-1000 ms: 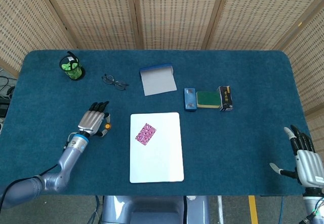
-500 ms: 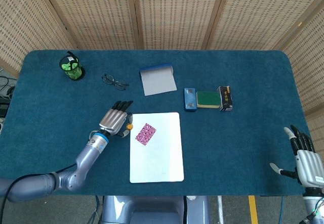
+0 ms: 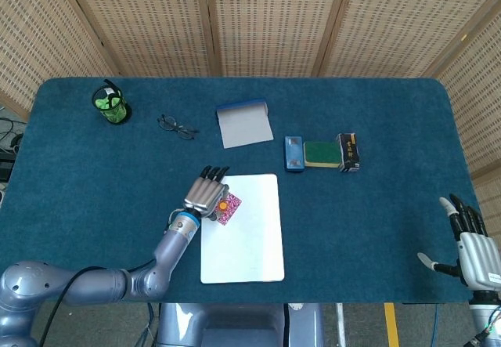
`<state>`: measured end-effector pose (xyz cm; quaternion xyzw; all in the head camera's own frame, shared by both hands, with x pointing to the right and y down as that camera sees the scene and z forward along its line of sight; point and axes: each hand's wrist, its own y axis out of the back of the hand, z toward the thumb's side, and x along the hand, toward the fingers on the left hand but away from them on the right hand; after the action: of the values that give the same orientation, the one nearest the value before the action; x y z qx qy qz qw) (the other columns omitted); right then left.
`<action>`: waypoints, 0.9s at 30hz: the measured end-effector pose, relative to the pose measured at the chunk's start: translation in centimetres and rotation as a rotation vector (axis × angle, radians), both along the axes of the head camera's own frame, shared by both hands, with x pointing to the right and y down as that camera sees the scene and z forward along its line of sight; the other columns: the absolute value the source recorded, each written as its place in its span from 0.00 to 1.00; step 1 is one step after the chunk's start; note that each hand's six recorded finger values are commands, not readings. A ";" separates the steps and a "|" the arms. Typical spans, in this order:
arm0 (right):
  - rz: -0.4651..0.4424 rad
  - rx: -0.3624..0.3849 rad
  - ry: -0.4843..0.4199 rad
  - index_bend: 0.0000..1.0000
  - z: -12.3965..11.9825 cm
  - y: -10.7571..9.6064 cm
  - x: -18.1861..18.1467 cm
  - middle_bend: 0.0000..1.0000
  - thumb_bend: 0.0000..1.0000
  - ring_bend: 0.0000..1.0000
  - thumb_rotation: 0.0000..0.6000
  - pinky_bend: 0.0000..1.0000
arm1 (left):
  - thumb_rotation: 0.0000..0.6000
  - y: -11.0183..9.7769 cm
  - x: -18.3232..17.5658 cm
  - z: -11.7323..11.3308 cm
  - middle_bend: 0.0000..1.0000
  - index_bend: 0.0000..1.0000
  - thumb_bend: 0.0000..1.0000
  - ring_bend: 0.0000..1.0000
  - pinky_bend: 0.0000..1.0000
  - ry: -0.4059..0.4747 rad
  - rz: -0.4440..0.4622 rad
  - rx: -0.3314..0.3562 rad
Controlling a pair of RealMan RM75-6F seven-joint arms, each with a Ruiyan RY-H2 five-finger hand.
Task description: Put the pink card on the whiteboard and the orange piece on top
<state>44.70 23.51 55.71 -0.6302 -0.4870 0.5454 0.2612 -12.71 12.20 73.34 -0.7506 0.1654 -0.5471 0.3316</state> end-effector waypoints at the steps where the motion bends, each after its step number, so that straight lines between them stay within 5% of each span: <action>1: 0.000 0.000 0.000 0.00 0.0 0.0 0.0 0.00 0.00 0.00 1.00 0.00 | 1.00 0.1 0.2 0.1 0.00 0.55 0.30 0.00 0.00 -0.001 0.003 0.000; 8: 0.003 -0.002 -0.004 0.00 0.0 0.0 0.0 0.00 0.00 0.00 1.00 0.00 | 1.00 0.3 0.8 0.6 0.00 0.54 0.28 0.00 0.00 -0.021 0.013 0.021; 15: 0.003 -0.002 -0.005 0.00 0.0 0.0 0.0 0.00 0.00 0.00 1.00 0.00 | 1.00 0.2 0.7 0.5 0.00 0.17 0.21 0.00 0.00 -0.018 0.016 0.033; 23: 0.003 -0.002 -0.005 0.00 0.0 0.0 0.0 0.00 0.00 0.00 1.00 0.00 | 1.00 0.2 0.5 -0.1 0.00 0.01 0.19 0.00 0.00 -0.001 0.021 0.029; 27: 0.005 -0.004 -0.008 0.00 0.0 0.0 0.1 0.00 0.00 0.00 1.00 0.00 | 1.00 0.0 0.5 -1.3 0.00 0.00 0.07 0.00 0.00 0.039 0.024 0.044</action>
<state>44.77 23.49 55.72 -0.6317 -0.4886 0.5443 0.2568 -12.17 12.23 72.07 -0.7556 0.1749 -0.5244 0.3514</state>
